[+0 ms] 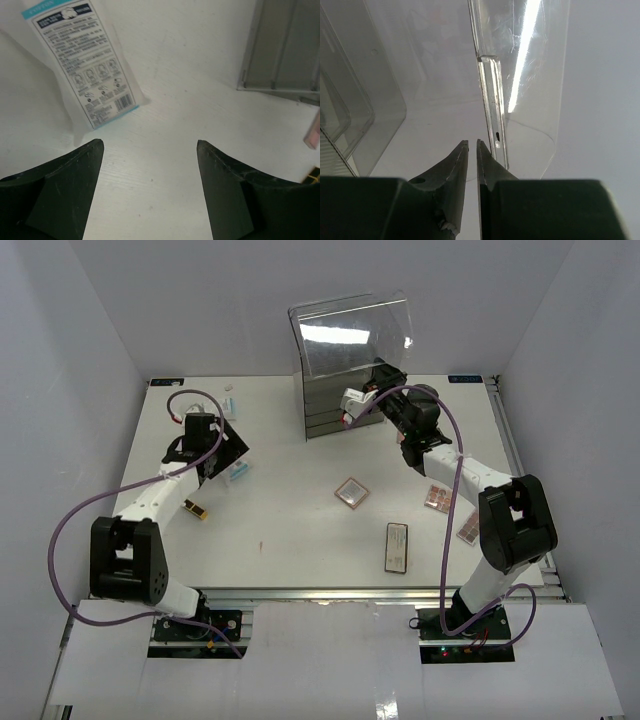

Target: Organize the makeup

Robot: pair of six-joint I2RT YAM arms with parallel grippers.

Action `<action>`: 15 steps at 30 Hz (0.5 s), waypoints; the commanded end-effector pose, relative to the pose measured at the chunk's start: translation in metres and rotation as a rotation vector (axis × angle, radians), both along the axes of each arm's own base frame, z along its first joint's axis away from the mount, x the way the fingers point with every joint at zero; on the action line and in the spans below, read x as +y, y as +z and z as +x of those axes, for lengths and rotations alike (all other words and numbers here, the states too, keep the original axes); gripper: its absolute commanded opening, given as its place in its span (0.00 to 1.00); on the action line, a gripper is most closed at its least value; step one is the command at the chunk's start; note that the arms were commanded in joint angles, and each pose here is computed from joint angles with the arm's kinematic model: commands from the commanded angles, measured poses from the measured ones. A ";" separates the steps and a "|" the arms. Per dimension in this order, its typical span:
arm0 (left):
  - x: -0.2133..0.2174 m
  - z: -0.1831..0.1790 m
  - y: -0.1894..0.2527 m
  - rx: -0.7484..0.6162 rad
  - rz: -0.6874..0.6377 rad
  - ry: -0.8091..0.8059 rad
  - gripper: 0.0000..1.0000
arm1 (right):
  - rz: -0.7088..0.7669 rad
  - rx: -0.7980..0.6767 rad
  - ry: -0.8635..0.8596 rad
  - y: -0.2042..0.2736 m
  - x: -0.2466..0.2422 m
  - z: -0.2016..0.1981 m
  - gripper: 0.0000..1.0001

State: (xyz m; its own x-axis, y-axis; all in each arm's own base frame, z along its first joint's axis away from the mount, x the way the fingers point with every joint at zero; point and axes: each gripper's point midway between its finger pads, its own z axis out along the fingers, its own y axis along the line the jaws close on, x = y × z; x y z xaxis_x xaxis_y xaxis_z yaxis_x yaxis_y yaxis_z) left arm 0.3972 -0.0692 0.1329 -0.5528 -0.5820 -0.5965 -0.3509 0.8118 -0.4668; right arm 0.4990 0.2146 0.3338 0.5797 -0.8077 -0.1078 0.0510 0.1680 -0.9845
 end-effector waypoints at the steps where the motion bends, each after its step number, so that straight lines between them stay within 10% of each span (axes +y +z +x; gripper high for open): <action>1: 0.028 0.004 -0.009 0.062 0.099 0.132 0.86 | 0.080 -0.117 0.008 0.062 -0.007 -0.014 0.18; 15: 0.050 0.023 -0.048 0.151 0.084 0.253 0.79 | 0.105 -0.087 0.011 0.065 -0.006 -0.011 0.18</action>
